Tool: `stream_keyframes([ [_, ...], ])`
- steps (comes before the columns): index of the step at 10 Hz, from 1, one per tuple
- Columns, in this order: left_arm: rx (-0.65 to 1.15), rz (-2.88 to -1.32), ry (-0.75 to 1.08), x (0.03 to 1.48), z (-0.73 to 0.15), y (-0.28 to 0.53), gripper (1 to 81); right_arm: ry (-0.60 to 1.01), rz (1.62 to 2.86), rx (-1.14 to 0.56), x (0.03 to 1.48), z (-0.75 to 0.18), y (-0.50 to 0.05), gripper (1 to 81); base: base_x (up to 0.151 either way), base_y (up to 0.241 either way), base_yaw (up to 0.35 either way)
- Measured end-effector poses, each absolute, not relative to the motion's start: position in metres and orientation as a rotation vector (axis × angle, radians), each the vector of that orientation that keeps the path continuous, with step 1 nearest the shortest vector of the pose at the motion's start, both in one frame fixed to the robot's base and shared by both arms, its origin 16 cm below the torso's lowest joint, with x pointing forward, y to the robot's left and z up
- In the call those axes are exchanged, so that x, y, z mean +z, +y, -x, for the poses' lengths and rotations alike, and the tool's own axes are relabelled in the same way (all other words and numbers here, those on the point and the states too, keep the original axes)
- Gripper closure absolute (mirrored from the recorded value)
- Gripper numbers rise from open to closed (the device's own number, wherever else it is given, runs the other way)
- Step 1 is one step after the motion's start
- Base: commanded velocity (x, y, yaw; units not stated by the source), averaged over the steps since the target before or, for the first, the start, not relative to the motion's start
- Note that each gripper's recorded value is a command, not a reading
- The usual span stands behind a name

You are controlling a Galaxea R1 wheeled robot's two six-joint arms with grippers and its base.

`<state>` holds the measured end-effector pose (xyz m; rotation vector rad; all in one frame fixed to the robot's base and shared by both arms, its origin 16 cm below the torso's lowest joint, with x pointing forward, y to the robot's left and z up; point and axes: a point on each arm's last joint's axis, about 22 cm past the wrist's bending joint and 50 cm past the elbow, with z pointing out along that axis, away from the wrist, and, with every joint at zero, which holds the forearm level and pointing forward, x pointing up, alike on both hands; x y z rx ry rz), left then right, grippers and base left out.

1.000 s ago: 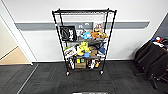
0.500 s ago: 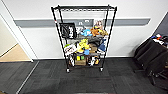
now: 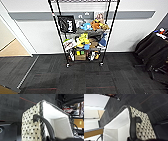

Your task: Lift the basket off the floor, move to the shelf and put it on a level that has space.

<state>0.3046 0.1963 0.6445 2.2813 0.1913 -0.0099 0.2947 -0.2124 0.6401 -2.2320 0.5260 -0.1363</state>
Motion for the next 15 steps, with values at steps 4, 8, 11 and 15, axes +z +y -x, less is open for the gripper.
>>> stream_keyframes([
  [4, 0.005, -2.284, 0.201, 0.642, -0.308, 0.198, 81.1, 0.526, 2.223, -0.161, 0.641, -0.304, -0.21, 81.1, 0.0, 0.0, 0.0],
  [8, 0.089, -2.282, 0.146, 0.673, -0.314, 0.199, 81.1, 0.475, 2.201, -0.241, 0.671, -0.313, -0.204, 81.1, 0.0, 0.0, 0.0],
  [11, 0.162, -2.283, 0.078, 0.695, -0.306, 0.199, 81.1, 0.425, 2.187, -0.315, 0.699, -0.317, -0.203, 81.1, 0.0, 0.0, 0.0],
  [15, 0.245, -2.253, 0.068, 0.725, -0.293, 0.2, 81.1, 0.383, 2.164, -0.358, 0.723, -0.31, -0.198, 81.1, 0.0, 0.0, 0.0],
])
